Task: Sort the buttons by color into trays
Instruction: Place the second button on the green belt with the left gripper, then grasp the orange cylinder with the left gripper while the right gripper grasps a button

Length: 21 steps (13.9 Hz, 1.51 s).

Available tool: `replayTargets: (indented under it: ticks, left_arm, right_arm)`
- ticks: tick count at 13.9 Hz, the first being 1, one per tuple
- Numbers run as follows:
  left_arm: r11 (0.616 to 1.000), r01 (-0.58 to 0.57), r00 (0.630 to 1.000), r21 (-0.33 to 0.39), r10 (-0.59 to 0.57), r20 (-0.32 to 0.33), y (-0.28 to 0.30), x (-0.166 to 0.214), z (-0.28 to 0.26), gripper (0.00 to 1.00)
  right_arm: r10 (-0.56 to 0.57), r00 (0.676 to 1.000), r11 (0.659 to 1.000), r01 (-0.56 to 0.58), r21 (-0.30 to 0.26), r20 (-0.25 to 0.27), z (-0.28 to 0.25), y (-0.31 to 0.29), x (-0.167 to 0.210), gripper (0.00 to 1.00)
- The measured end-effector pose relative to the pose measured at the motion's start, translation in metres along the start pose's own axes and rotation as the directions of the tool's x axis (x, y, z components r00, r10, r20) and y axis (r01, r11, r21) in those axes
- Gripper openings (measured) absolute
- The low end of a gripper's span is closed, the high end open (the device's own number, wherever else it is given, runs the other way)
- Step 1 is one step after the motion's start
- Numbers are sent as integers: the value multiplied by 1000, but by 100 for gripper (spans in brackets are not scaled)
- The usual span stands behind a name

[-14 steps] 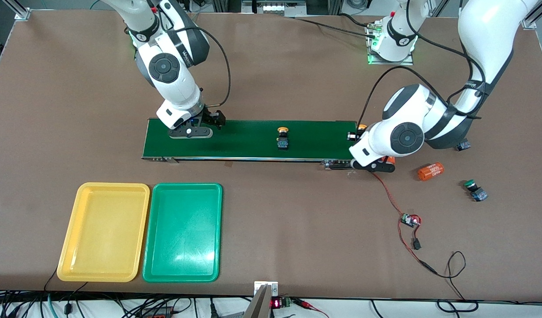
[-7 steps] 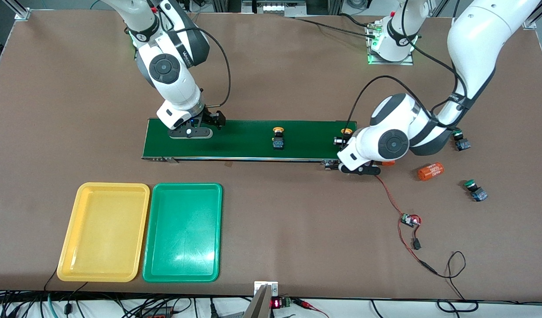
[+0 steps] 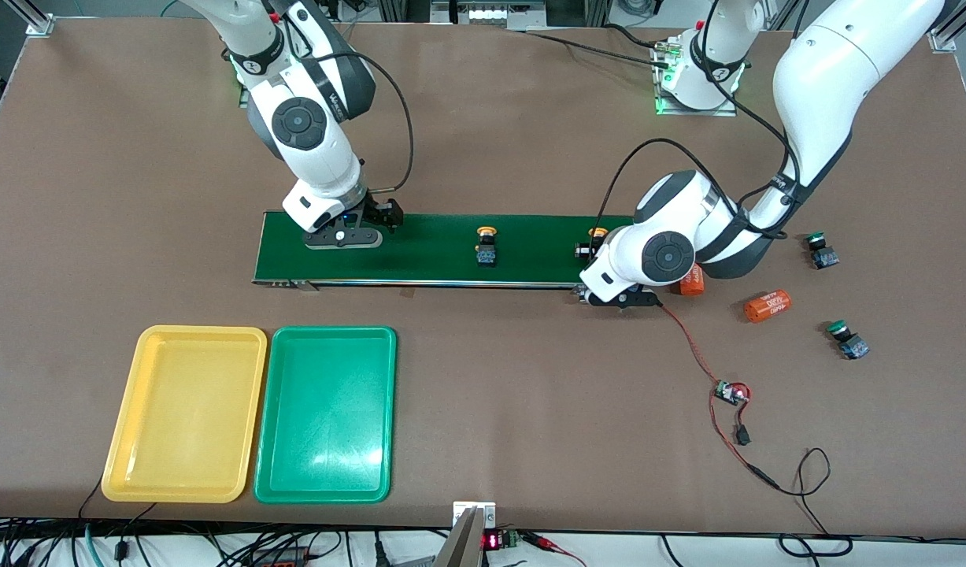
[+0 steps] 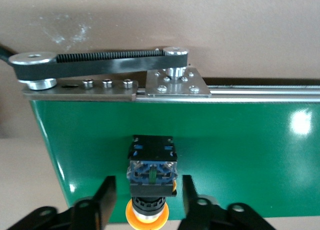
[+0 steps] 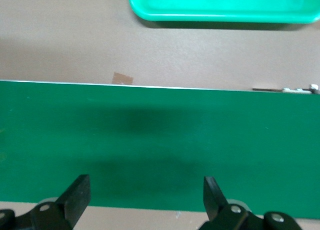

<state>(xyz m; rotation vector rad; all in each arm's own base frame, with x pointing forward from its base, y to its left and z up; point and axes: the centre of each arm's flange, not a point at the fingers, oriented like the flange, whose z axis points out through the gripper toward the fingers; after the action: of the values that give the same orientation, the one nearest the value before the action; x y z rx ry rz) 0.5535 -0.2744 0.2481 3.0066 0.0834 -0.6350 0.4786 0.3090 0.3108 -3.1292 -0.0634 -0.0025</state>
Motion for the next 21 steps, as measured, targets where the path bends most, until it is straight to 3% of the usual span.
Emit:
replayTargets:
  ticks: [3,4,7,11,18,21]
  left_arm:
    - [997,73,997,-24,-74,-29,-30,19,-25,96]
    - [994,108,994,-26,-109,-27,-51,27,-36,100]
    - [987,159,987,-1,-159,-27,-120,49,-67,100]
    - [989,146,989,27,-145,-25,-173,65,-62,100]
    - [996,89,995,-19,-90,-45,-189,69,4,100]
    - [999,48,997,6,-47,-58,-189,66,18,100]
  right_arm:
    - [0,1000,1000,0,4,0,7,-6,-2,100]
    - [4,1000,1000,-4,6,-1,9,-8,-3,100]
    - [9,1000,1000,-9,10,-9,11,-16,-6,100]
    - [25,999,1000,-25,14,-21,11,-28,-5,100]
    - [50,998,999,-49,23,-35,16,-52,6,100]
    - [50,998,999,-49,22,-33,17,-52,6,100]
